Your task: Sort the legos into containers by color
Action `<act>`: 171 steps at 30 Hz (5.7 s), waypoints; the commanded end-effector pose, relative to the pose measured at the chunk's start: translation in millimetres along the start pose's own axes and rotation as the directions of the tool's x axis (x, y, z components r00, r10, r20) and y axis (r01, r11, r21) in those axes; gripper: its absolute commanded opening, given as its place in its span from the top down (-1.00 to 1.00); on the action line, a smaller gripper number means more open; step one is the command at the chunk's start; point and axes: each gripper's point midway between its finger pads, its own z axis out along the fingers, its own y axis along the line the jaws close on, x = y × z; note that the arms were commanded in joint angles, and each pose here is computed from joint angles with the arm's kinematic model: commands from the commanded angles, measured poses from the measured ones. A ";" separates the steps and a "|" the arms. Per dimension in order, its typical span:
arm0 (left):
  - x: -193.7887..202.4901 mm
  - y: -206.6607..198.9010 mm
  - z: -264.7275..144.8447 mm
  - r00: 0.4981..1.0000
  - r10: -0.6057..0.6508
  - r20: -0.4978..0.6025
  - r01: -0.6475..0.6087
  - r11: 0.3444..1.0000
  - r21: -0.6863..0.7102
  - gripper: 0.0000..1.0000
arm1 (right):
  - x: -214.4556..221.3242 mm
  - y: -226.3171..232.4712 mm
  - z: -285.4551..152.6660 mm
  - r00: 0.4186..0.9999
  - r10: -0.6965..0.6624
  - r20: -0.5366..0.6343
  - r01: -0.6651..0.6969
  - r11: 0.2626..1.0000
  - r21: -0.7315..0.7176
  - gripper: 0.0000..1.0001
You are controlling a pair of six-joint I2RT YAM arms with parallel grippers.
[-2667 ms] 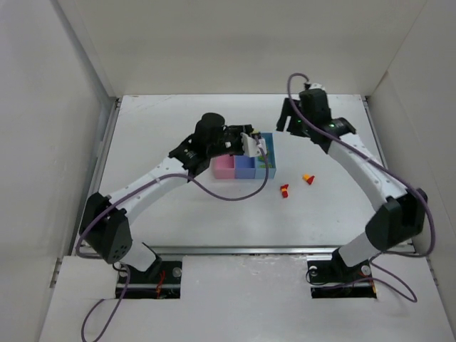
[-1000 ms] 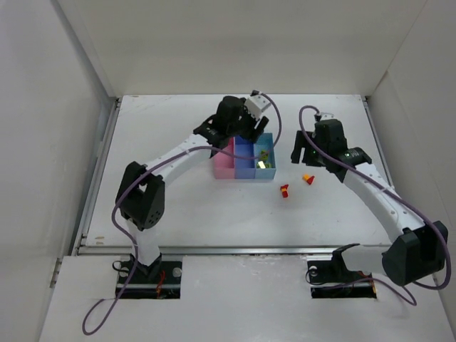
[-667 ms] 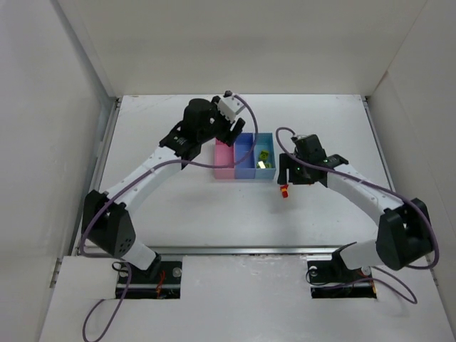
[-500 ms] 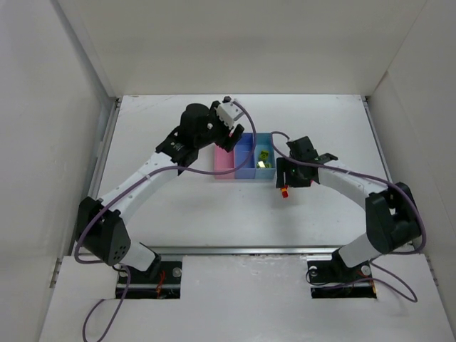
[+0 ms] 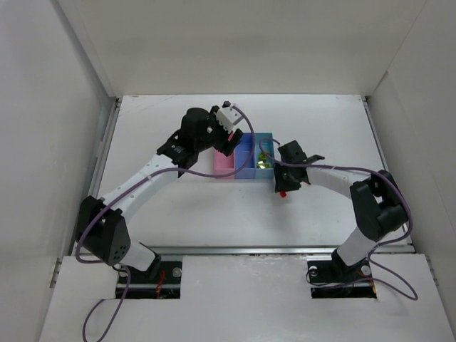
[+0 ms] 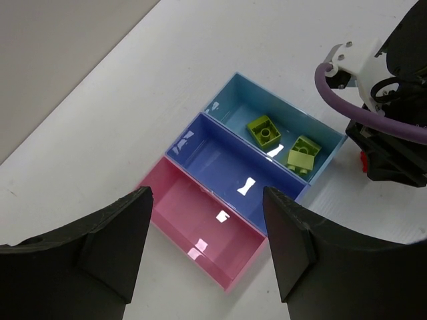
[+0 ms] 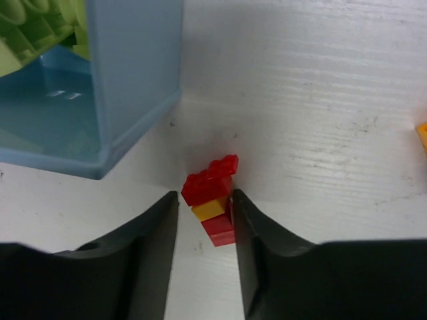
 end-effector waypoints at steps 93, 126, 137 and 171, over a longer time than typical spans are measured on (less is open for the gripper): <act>0.7 -14.8 -18.7 0.992 0.099 0.075 -0.103 0.993 0.048 -0.28 | -50.3 1.6 8.3 0.971 0.224 0.083 -0.225 0.974 -0.004 0.37; 3.0 -14.2 -21.1 0.989 0.115 0.096 -0.118 0.992 0.031 -0.28 | -42.6 12.1 -19.5 0.983 0.151 0.101 -0.158 0.985 0.068 -0.47; -3.2 -15.0 -23.3 0.986 0.120 0.118 -0.124 0.992 0.034 -0.28 | -37.4 13.9 -25.0 0.983 0.145 0.116 -0.156 0.984 0.090 -0.45; -1.3 -16.2 -33.4 0.982 0.126 0.138 -0.130 0.991 0.016 -0.28 | -29.2 0.8 4.6 0.965 0.252 0.076 -0.258 0.963 0.074 0.09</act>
